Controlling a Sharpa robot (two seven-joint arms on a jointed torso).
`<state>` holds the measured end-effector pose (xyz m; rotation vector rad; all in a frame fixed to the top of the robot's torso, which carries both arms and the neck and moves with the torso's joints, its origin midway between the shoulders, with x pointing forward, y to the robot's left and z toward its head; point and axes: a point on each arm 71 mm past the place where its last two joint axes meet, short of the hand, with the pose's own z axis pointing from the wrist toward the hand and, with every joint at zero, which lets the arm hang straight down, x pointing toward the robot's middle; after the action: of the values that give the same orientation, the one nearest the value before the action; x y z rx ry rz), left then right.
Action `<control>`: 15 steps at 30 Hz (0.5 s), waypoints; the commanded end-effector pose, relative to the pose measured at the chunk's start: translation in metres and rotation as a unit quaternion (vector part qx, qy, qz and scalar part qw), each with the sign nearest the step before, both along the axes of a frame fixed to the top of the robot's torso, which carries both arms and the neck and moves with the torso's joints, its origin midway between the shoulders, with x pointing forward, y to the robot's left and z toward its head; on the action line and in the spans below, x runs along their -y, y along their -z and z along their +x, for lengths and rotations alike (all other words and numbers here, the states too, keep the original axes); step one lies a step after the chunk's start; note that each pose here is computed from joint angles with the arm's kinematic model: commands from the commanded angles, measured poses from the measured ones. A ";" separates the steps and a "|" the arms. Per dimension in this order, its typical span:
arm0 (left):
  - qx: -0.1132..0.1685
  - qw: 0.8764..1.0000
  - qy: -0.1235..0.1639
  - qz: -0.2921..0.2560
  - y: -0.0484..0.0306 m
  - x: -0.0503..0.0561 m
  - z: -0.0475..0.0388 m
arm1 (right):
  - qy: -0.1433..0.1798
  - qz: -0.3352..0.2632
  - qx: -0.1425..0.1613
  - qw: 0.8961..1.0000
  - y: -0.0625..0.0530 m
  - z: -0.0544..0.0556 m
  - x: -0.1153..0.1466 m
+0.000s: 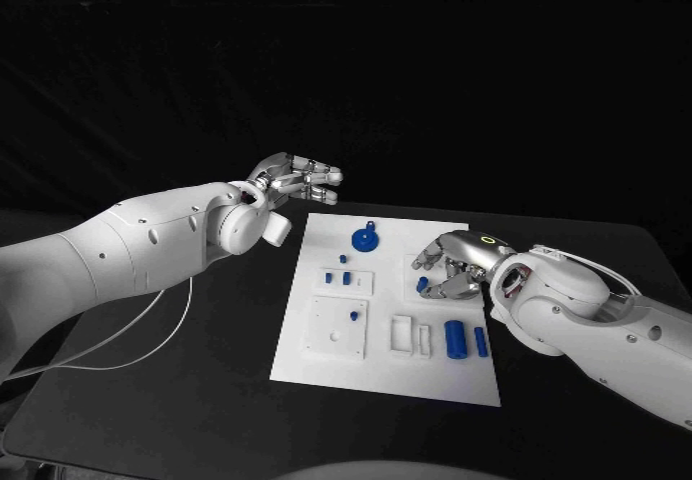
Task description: Assemble the parts on the task board
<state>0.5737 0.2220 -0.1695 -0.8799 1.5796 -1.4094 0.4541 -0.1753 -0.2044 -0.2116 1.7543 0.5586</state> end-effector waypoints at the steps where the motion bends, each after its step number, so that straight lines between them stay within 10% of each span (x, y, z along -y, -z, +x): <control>1: 0.000 1.000 0.010 -0.003 -0.0004 0.002 -0.0008 | -0.006 -0.021 -0.005 1.000 0.003 0.000 -0.002; 15: 0.000 1.000 0.011 -0.003 -0.0001 0.003 -0.0009 | 0.002 -0.026 -0.006 1.000 0.009 0.007 -0.007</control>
<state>0.5736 0.2217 -0.1698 -0.8792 1.5840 -1.4119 0.4610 -0.1690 -0.2121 -0.2214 1.7727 0.5333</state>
